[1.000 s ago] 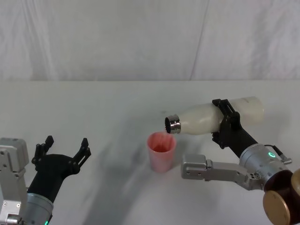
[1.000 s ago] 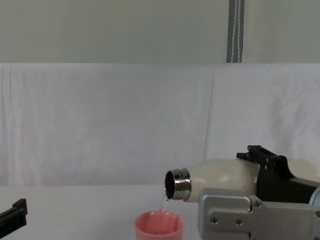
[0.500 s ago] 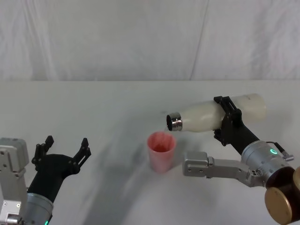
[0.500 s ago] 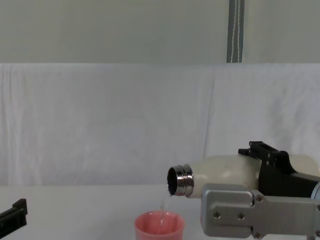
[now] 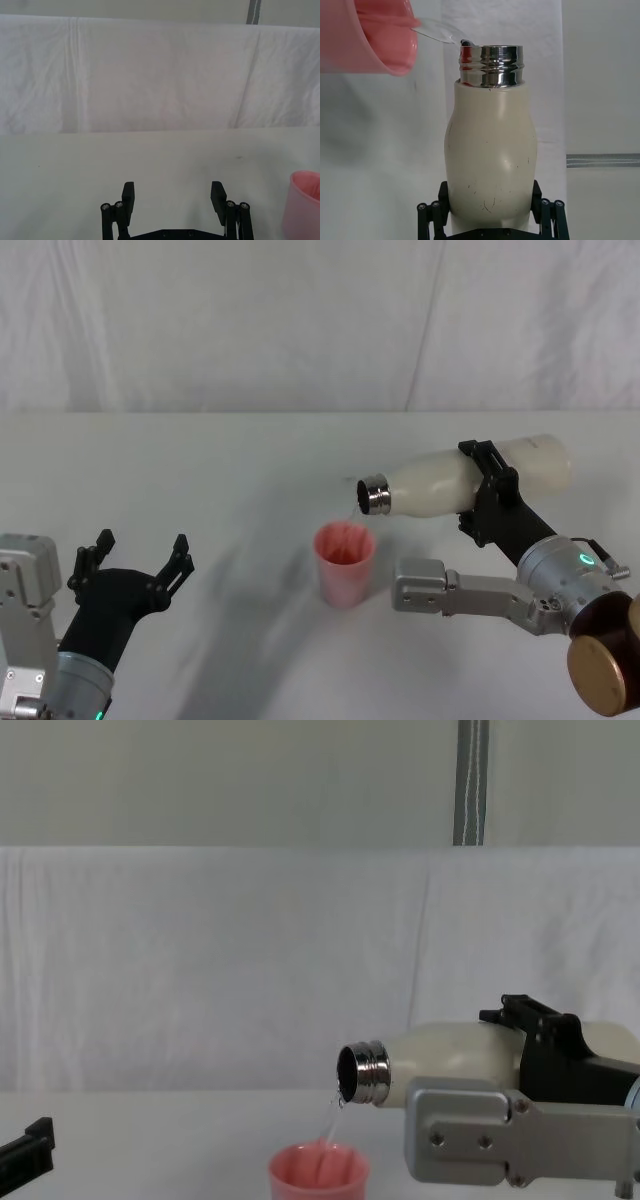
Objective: Grasp the thermos with one hand and pour water into the cup lid.
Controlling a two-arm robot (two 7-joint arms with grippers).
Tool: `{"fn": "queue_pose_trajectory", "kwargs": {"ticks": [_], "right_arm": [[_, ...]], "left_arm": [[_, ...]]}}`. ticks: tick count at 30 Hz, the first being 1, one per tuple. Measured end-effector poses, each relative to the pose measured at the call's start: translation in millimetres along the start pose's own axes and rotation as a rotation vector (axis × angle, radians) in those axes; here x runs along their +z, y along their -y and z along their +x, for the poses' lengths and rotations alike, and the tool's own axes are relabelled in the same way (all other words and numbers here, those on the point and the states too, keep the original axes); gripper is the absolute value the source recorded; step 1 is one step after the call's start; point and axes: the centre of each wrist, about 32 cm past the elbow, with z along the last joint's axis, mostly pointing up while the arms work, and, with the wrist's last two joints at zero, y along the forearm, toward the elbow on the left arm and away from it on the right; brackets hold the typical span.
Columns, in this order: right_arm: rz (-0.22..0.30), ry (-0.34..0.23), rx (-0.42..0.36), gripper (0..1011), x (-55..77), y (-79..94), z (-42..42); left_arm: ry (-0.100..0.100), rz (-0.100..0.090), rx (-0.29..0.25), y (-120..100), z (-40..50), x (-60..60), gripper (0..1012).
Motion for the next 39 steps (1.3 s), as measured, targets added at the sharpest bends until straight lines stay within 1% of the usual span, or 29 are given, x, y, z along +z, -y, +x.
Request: {"fn": "queue_pose_trajectory", "kwargs": {"ticks": [25, 39], "right_arm": [[0.0, 0.001, -0.012, 951, 0.5, 0.5, 3.3], [0.002, 0.004, -0.01, 951, 2.6, 1.0, 2.0]], "left_arm": [[0.0, 0.0, 0.0, 0.0, 0.0, 0.0, 1001], [0.0, 0.0, 0.0, 0.0, 0.0, 0.0, 1001]]}}
